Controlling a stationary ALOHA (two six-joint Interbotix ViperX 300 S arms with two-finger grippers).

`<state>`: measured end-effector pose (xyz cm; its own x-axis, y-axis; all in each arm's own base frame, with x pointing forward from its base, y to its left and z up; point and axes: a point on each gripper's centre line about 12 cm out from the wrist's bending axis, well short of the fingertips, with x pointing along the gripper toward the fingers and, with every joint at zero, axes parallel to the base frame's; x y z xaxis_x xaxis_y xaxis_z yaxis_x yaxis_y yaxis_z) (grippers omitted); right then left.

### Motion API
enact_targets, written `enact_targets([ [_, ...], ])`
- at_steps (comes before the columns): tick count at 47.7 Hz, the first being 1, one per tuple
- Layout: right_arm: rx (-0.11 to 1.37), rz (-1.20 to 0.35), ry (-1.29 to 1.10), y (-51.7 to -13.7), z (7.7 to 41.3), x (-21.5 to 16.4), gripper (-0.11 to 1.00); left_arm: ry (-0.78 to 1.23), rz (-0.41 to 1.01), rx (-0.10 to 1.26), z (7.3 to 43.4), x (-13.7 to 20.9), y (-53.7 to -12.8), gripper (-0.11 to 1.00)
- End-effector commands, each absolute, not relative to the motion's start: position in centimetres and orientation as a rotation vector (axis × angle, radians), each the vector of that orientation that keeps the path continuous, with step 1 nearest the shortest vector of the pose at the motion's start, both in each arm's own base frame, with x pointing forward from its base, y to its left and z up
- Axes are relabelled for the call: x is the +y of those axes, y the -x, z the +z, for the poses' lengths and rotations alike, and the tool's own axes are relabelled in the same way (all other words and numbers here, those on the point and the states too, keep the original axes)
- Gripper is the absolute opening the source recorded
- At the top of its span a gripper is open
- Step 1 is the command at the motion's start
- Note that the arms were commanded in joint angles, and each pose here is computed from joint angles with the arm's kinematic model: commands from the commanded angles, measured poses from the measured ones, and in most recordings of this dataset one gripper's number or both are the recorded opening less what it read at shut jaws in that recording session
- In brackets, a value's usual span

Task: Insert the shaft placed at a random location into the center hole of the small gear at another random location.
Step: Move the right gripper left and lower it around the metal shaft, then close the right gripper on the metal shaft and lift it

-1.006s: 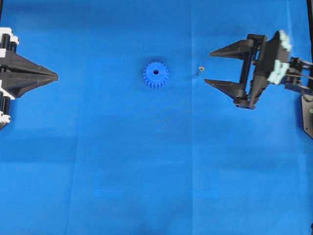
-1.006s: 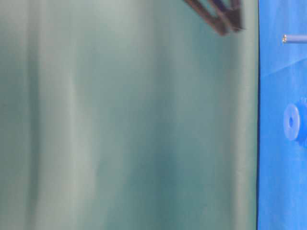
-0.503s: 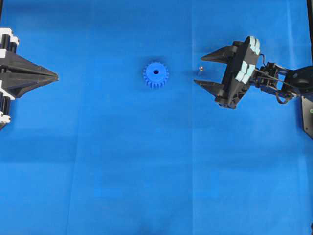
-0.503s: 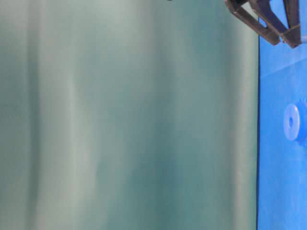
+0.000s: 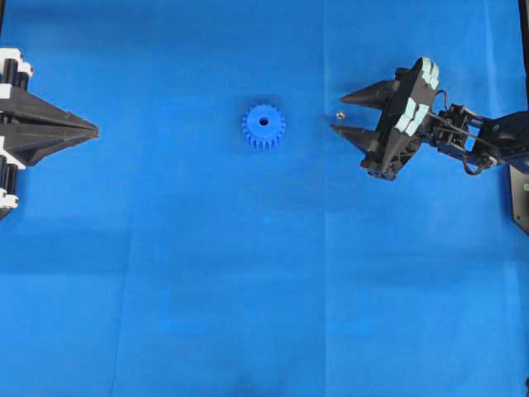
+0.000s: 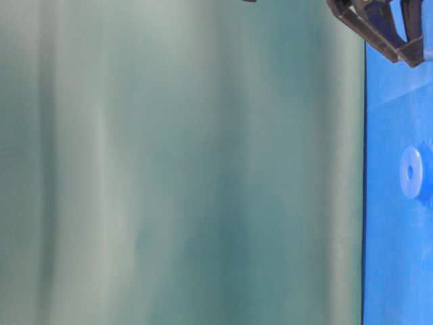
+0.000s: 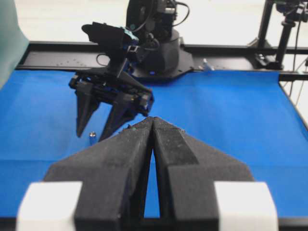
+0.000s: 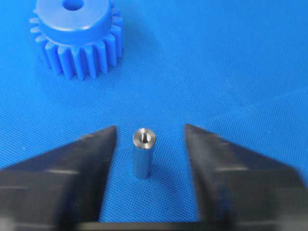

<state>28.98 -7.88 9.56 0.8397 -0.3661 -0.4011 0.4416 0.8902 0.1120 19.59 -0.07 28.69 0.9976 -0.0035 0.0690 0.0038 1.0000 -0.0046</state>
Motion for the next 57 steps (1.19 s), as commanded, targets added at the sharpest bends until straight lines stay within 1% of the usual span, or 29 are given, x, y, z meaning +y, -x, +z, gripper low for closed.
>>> enact_targets([
  [1,0.354,-0.433,-0.203,-29.4,10.1,-8.0,0.28,0.006,-0.005,-0.081,29.1,-0.1,-19.7,0.0],
  [5,0.359,-0.433,-0.204,-29.3,10.0,-8.0,0.1,0.006,-0.004,-0.083,29.1,-0.1,-19.7,0.0],
  [8,0.357,-0.432,-0.203,-29.4,10.1,-8.0,0.03,0.005,-0.004,-0.086,29.2,-0.1,-19.6,0.0],
  [23,0.345,-0.428,-0.202,-29.5,10.5,-8.0,0.03,0.008,-0.005,-0.092,29.3,-0.1,-19.5,0.0],
  [32,0.284,-0.41,-0.202,-29.7,13.6,-7.9,0.03,0.008,-0.004,-0.094,29.3,-0.1,-19.5,0.0],
  [39,0.274,-0.393,-0.19,-29.7,15.1,-7.8,0.03,0.008,-0.005,-0.094,29.3,-0.1,-19.5,0.0],
  [57,0.305,-0.384,-0.195,-30.3,15.2,-7.7,0.03,0.008,-0.005,-0.087,29.2,-0.1,-19.5,0.0],
])
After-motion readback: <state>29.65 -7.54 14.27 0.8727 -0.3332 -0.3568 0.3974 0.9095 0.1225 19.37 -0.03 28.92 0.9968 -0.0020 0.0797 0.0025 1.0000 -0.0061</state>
